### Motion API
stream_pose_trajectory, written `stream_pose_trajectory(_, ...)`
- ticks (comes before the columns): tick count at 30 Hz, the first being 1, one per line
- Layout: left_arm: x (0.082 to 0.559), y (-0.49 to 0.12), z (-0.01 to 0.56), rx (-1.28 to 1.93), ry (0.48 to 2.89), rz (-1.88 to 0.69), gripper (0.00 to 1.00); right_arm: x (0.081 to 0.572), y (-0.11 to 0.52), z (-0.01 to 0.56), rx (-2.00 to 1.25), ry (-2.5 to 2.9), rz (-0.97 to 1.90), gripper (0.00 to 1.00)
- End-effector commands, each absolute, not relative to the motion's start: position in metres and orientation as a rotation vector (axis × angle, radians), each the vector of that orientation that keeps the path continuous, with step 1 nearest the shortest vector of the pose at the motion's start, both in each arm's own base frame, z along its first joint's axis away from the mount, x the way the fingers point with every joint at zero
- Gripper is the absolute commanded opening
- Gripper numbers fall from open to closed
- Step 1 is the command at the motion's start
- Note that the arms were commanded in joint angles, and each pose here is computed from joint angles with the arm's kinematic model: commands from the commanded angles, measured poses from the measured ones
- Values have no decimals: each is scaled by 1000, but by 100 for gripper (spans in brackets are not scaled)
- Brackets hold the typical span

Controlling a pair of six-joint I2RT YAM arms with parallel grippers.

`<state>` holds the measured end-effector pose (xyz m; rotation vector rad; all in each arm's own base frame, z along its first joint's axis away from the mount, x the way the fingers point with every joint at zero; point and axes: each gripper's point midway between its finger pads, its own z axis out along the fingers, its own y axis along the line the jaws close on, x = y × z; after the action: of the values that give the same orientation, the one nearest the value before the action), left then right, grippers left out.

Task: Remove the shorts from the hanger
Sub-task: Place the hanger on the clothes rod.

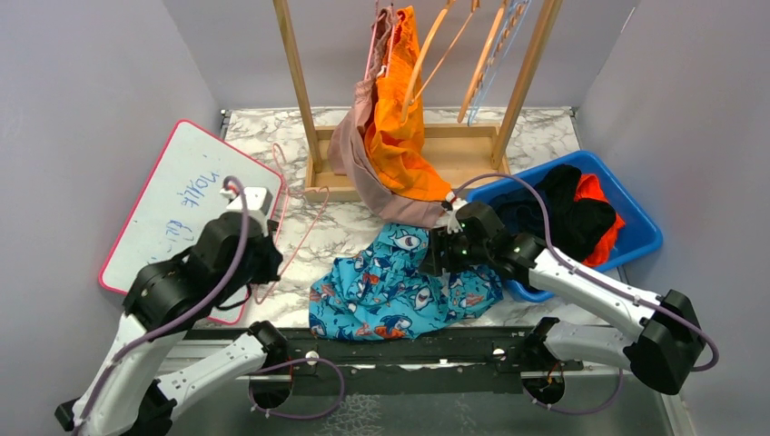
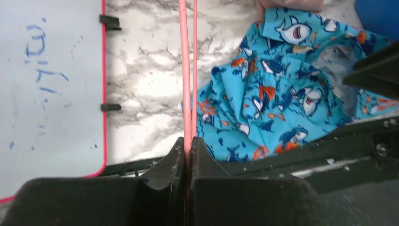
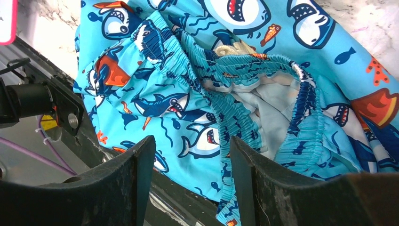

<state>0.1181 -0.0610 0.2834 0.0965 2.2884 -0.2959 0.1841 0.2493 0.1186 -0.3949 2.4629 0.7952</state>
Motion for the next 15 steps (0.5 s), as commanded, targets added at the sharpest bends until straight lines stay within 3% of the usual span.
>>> stream_pose_trajectory(1,166,-69,314,121,2087,-212,0,188,239,119,-344,2450,733,62)
stream_pose_trajectory(7,208,-93,356,153,1838,-240,0,193,236,125,-329,2428,710,63)
stream_pose_trajectory(15,250,-94,389,196,1753,-19,0,197,231,126,-319,2412,673,65)
